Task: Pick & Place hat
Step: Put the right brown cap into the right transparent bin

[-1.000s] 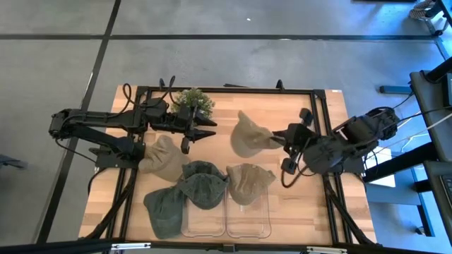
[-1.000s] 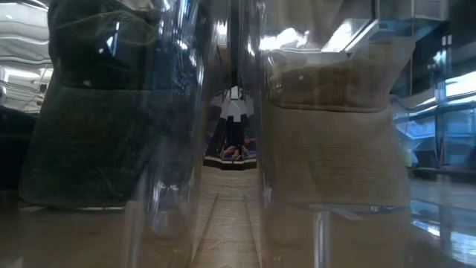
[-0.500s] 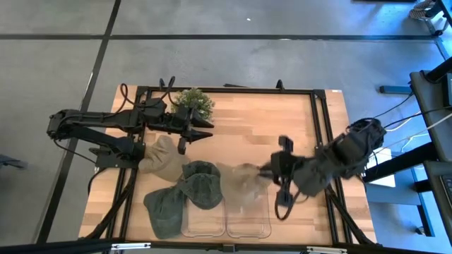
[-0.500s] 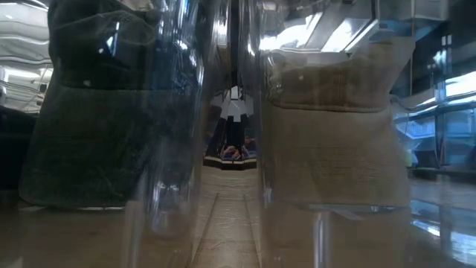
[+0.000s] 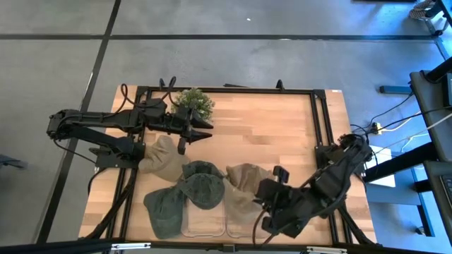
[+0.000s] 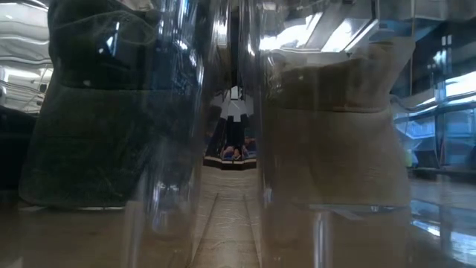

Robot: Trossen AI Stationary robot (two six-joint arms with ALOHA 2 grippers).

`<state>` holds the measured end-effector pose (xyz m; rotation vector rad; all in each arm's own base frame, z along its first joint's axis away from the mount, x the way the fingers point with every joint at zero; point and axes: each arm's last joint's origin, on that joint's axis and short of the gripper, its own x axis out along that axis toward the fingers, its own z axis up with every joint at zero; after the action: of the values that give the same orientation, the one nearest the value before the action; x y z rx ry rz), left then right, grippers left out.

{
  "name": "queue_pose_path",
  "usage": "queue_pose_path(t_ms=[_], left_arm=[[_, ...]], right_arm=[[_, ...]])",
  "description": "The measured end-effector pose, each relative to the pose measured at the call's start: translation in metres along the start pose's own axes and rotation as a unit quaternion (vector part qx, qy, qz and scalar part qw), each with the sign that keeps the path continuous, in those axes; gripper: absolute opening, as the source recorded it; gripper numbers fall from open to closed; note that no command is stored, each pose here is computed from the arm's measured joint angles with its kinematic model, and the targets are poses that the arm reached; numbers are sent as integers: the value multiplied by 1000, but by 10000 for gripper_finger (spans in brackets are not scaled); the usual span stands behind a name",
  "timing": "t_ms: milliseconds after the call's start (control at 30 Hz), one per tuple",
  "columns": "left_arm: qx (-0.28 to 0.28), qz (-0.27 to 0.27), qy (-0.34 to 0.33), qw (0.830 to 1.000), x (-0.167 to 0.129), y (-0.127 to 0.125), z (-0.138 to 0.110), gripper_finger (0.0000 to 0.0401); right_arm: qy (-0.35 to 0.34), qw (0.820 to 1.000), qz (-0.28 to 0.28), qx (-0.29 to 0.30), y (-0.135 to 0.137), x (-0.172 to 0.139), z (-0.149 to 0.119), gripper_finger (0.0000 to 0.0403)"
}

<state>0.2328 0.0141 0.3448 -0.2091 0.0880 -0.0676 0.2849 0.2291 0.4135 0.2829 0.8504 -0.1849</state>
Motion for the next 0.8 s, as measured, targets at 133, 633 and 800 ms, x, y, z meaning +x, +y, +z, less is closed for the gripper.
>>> queue_pose_path(t_ms=[133, 633, 800], left_arm=[[-13, -6, 19, 1000, 0, 0, -3, 143], [-19, -36, 47, 998, 0, -1, -8, 143], [-11, -46, 49, 998, 0, -2, -8, 143]], right_arm=[[20, 999, -30, 31, -4, -2, -7, 50], [74, 991, -81, -79, -10, 41, -15, 50], [135, 977, -91, -136, -24, 63, -15, 50]])
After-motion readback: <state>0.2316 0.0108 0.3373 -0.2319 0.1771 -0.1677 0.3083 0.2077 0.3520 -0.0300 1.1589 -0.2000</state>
